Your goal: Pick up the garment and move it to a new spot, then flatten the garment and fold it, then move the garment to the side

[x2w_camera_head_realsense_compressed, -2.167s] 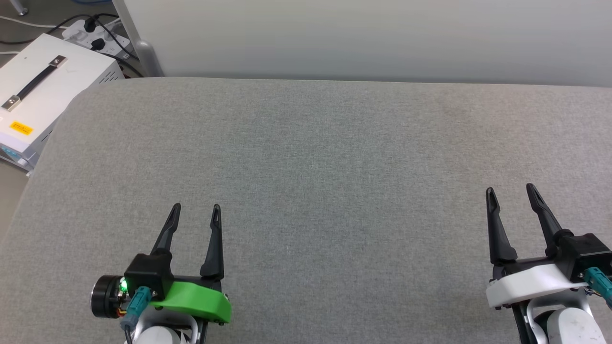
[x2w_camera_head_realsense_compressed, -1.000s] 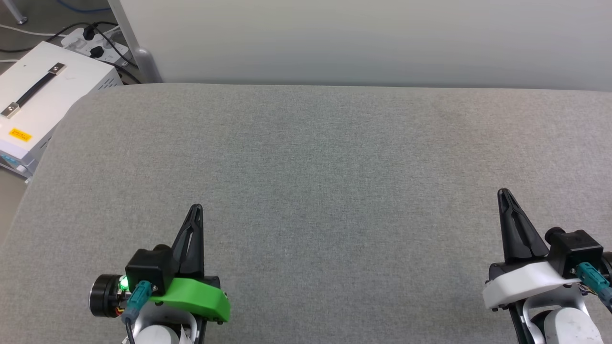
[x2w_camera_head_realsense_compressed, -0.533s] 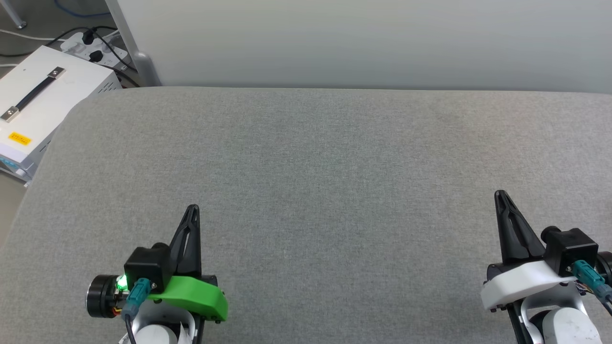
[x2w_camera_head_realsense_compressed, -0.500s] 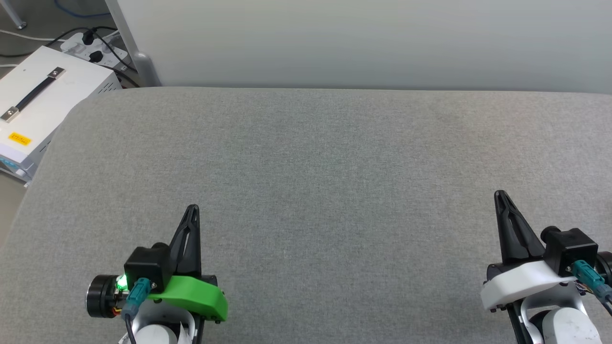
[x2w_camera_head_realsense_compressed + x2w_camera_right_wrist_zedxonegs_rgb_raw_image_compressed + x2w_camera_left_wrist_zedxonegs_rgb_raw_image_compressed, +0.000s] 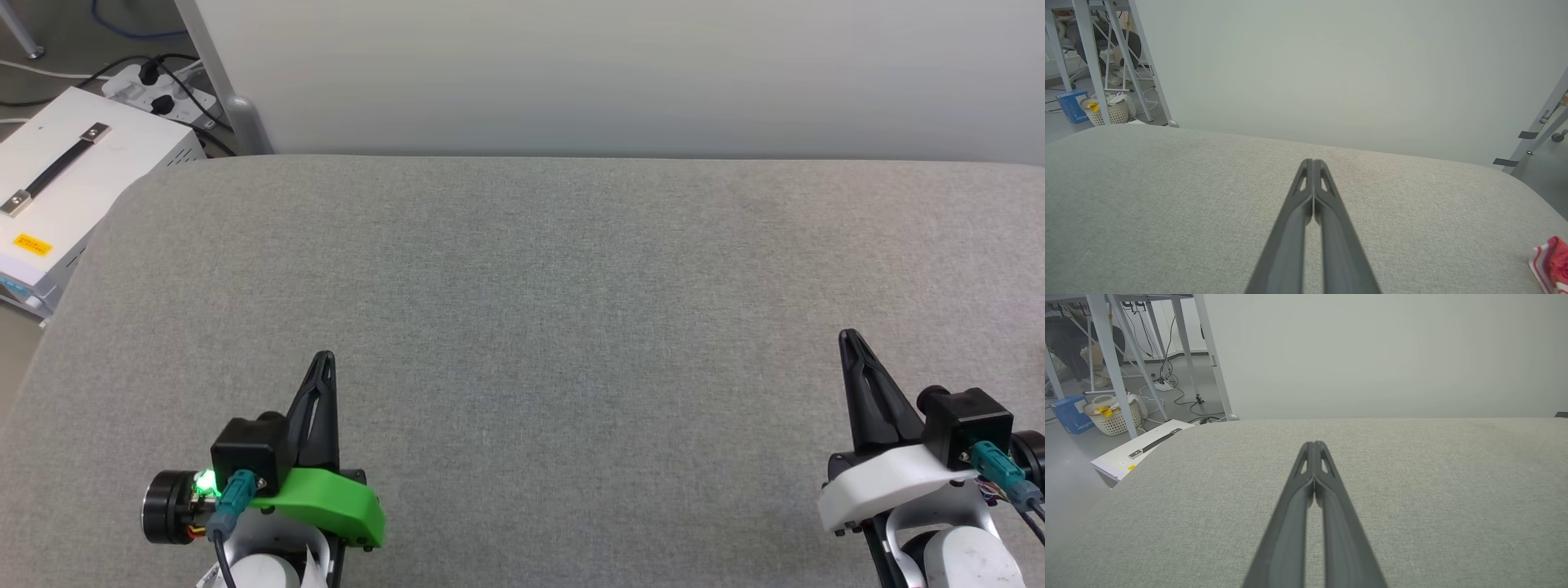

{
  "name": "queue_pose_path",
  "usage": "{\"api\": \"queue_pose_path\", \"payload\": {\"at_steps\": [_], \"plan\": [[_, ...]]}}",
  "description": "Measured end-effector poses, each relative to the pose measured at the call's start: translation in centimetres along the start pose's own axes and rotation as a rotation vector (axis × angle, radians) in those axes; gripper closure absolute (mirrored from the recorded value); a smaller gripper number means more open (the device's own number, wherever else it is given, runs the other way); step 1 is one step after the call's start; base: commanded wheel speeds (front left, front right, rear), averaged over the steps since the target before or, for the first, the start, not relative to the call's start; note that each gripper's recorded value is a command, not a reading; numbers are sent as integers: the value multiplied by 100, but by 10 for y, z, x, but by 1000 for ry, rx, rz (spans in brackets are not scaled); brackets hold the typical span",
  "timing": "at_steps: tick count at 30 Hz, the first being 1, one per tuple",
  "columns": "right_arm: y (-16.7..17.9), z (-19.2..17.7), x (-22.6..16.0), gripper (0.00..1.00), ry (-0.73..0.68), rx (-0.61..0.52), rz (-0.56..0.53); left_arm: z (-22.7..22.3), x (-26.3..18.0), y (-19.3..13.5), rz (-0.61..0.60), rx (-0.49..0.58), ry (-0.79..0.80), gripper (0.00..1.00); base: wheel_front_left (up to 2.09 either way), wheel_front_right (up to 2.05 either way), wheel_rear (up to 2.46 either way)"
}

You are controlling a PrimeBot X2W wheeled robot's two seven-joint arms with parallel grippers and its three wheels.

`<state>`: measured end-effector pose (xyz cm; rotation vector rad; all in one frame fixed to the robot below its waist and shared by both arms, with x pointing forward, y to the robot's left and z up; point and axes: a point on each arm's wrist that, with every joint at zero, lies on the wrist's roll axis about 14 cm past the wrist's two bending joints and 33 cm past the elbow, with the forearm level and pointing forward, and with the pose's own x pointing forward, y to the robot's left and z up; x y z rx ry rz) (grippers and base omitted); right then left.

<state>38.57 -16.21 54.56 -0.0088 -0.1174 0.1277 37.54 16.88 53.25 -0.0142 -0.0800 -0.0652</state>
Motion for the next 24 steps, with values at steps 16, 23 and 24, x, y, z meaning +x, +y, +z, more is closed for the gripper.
{"api": "queue_pose_path", "payload": {"at_steps": [16, 23, 24], "plan": [[1, -3, -4, 100, 29, -7, 1, 3, 0, 1, 9, 20, 10, 100, 0, 0, 0], [2, -3, -6, 100, 40, -8, 2, 4, 0, 1, 13, 24, 16, 100, 0, 0, 0], [2, -3, -6, 100, 42, -8, 1, 4, 0, 1, 12, 28, 20, 100, 0, 0, 0]]}}
